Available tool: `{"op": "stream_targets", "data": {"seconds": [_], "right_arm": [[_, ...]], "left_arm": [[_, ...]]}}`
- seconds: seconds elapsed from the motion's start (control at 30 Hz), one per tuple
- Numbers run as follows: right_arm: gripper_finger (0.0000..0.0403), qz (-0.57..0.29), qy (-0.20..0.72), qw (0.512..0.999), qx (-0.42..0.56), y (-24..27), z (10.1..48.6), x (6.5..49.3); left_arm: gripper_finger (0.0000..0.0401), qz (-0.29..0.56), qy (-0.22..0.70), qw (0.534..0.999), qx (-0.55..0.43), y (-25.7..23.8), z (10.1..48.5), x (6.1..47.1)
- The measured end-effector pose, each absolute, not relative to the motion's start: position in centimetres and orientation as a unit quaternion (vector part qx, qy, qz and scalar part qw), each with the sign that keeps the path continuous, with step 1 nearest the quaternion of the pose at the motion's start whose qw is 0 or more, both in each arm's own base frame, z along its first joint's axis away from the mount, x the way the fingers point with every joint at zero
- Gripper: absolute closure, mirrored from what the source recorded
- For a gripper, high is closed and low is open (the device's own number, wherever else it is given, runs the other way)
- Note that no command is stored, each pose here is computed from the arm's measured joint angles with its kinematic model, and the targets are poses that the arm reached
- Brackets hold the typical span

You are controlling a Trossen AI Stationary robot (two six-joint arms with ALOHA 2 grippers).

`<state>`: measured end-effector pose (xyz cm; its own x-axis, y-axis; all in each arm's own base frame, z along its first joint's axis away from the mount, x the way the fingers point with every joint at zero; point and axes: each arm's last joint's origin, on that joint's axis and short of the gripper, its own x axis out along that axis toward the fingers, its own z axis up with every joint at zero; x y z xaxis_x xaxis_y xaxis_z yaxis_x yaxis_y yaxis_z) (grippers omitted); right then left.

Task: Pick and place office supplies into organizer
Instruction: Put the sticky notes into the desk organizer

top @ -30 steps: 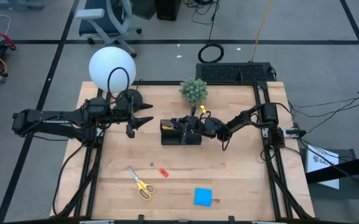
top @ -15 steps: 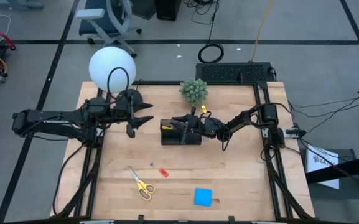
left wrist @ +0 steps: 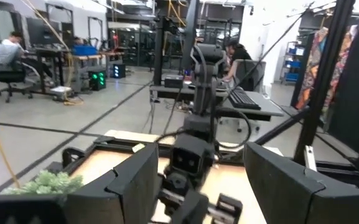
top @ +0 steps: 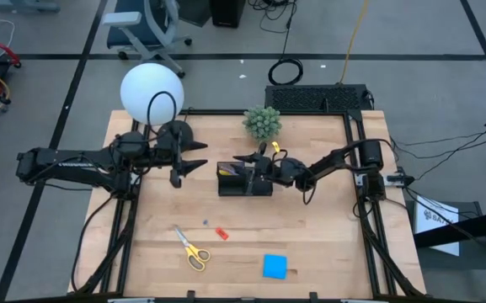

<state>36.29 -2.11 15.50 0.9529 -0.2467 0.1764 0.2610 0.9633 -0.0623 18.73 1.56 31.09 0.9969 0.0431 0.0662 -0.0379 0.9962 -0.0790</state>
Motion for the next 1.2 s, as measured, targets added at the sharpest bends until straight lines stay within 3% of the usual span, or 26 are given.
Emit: {"op": "stream_targets", "data": {"seconds": [0.6, 1.2], "right_arm": [[0.0282, -0.076, -0.128, 0.979, -0.138, 2.8, 19.9, 35.3], [0.0284, 0.019, -0.004, 0.974, -0.227, 7.5, 25.4, 30.8]], "left_arm": [[0.0158, -0.029, -0.027, 0.998, -0.041, 1.2, 31.0, 18.7], [0.0158, -0.058, 0.001, 0.998, -0.028, 0.0, 30.5, 18.8]]}}
